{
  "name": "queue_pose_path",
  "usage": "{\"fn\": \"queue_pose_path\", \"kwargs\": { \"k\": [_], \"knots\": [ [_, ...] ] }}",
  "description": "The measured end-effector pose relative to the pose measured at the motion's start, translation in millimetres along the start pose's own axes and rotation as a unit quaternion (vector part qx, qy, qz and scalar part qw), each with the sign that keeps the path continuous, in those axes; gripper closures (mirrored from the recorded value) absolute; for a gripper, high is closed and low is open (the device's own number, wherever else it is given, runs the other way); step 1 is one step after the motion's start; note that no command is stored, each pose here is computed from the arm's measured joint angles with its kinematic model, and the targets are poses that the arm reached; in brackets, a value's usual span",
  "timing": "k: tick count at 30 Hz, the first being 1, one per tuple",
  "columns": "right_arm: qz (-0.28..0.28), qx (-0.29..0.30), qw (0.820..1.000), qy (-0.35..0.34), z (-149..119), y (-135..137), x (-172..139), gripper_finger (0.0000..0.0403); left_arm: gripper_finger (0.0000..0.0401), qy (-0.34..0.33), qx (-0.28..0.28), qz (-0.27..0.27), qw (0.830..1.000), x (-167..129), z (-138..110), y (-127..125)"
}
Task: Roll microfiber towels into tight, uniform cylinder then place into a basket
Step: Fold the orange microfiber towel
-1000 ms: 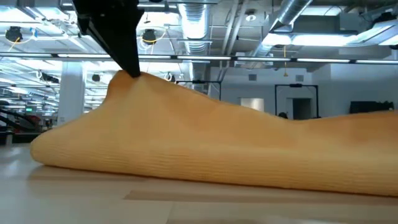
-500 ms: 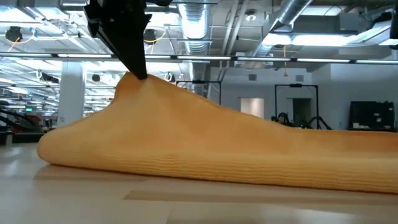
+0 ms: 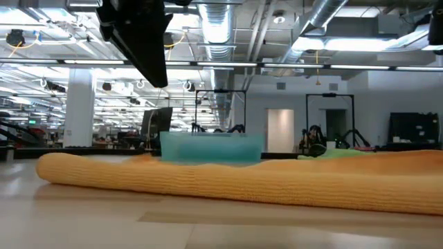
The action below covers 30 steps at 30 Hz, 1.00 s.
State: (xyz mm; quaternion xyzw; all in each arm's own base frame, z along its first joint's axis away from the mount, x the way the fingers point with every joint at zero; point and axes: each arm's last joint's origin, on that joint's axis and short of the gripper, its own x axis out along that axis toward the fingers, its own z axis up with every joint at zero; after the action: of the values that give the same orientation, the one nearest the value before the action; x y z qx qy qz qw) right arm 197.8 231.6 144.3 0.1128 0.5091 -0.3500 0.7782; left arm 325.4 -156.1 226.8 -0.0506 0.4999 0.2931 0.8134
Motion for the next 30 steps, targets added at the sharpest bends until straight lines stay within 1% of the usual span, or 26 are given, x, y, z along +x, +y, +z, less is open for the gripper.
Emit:
{"fn": "queue_pose_path", "kwargs": {
  "k": [3,6,8,12,14,17,21,24,27,30],
  "knots": [
    [0.000,0.000,1.000,0.000,0.0,0.0,0.0,0.0398,0.0298,-0.001,0.000,0.001,1.000,0.2,0.4,0.3],
    [0.000,0.000,1.000,0.000,0.0,0.0,0.0,0.0396,0.0284,0.005,0.008,-0.005,1.000,0.2,0.2,-0.4],
    [0.002,-0.003,1.000,0.000,0.0,0.5,0.0,0.0391,0.0281,0.005,0.016,-0.022,1.000,-0.1,0.9,-3.1],
    [0.020,-0.006,1.000,0.002,-0.3,4.3,-0.2,0.0373,0.0281,-0.032,0.029,-0.065,0.997,-0.4,0.6,-15.6],
    [0.021,-0.003,1.000,0.007,1.3,4.8,0.8,0.0360,0.0280,-0.043,0.040,-0.078,0.995,0.8,-2.6,-20.2],
    [0.014,-0.013,0.999,0.026,3.4,4.1,2.4,0.0336,0.0280,-0.058,0.034,-0.095,0.993,8.2,-7.7,-24.9],
    [0.014,-0.041,0.999,0.029,6.3,4.3,4.0,0.0298,0.0280,-0.059,0.029,-0.098,0.993,21.5,-16.9,-25.0],
    [0.006,-0.043,0.998,0.040,9.8,3.3,5.9,0.0268,0.0280,-0.050,0.021,-0.089,0.995,30.4,-24.8,-22.3],
    [-0.011,-0.053,0.996,0.064,12.0,0.1,6.0,0.0245,0.0280,-0.055,0.003,-0.098,0.994,36.8,-29.2,-23.1],
    [-0.032,-0.055,0.996,0.065,14.7,-2.3,-1.1,0.0230,0.0280,-0.053,-0.004,-0.101,0.993,41.6,-33.4,-22.5]
  ]
}}
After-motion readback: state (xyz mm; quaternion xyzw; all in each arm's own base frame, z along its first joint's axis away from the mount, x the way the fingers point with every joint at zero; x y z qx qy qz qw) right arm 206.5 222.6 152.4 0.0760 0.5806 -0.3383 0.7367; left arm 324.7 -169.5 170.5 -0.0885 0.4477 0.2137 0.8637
